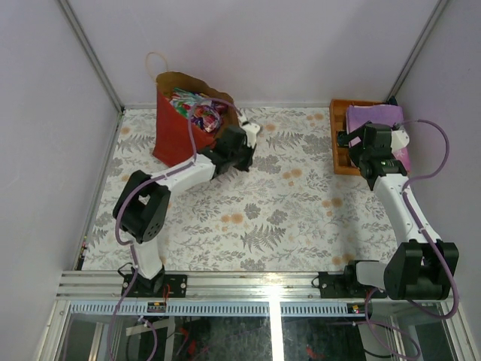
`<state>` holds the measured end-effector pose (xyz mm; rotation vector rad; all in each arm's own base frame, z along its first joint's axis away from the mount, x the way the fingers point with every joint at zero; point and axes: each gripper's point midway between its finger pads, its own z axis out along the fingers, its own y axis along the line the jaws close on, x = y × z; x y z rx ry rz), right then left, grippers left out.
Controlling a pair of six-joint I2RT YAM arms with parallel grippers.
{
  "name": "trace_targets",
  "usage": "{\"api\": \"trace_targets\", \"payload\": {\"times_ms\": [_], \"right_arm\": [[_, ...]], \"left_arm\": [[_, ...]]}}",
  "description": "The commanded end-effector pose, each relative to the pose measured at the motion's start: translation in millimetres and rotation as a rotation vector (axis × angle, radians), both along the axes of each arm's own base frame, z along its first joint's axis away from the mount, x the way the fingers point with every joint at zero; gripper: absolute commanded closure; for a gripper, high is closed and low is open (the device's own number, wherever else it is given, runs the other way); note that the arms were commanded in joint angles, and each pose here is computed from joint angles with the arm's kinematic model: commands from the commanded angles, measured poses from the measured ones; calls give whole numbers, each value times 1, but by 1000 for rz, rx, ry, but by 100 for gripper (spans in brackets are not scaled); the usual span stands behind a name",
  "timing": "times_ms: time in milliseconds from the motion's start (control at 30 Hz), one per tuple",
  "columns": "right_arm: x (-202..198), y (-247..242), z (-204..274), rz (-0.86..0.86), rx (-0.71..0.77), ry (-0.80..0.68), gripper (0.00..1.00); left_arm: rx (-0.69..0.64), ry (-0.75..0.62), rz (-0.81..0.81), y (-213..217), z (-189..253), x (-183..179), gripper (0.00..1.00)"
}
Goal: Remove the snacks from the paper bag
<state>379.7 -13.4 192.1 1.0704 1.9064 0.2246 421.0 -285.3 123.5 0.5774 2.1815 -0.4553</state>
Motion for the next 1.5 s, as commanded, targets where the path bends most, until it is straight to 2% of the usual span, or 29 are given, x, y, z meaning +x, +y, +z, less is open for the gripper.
{"api": "trace_targets", "payload": {"times_ms": [0, 133, 233, 267, 333, 367, 400, 433, 467, 600, 733, 800, 900, 1000, 1200, 1467], "right_arm": [[4, 8, 17, 50, 8, -74, 1], [5, 18, 17, 105, 31, -88, 1], [6, 25, 17, 145, 45, -96, 1], [6, 27, 17, 158, 49, -100, 1], [6, 32, 17, 180, 61, -109, 1], [6, 34, 17, 193, 64, -113, 1], [6, 35, 19, 205, 65, -120, 1], [6, 37, 19, 216, 65, -121, 1], [5, 38, 20, 223, 66, -123, 1], [4, 44, 24, 269, 64, -135, 1], [4, 54, 21, 313, 78, -140, 1], [4, 63, 17, 334, 79, -137, 1], [4, 80, 10, 371, 82, -119, 1], [6, 103, 1, 424, 85, -88, 1], [-4, 148, -36, 543, 62, 32, 1], [-40, 187, -70, 770, 22, 60, 1]], "left_arm": [[-96, 143, -91, -45, -42, -73, 100], [-142, 194, -112, -66, -65, -128, 100], [-131, 184, -133, -82, -73, -163, 100], [-132, 178, -131, -85, -73, -169, 93], [-142, 158, -130, -92, -67, -175, 67], [-150, 143, -124, -94, -60, -174, 57], [-161, 122, -122, -95, -51, -172, 26], [-175, 98, -123, -95, -39, -171, 7], [-188, 71, -123, -95, -26, -168, 1], [-240, -31, -143, -89, 44, -167, 0], [-343, -134, -176, -72, 132, -179, 0], [-382, -153, -155, -57, 163, -180, 0], [-404, -137, -70, -24, 186, -166, 0], [-378, -99, 29, 7, 182, -154, 0], [-281, -38, 213, 57, 145, -136, 0], [-258, 16, 198, 55, 115, -137, 0]]}}
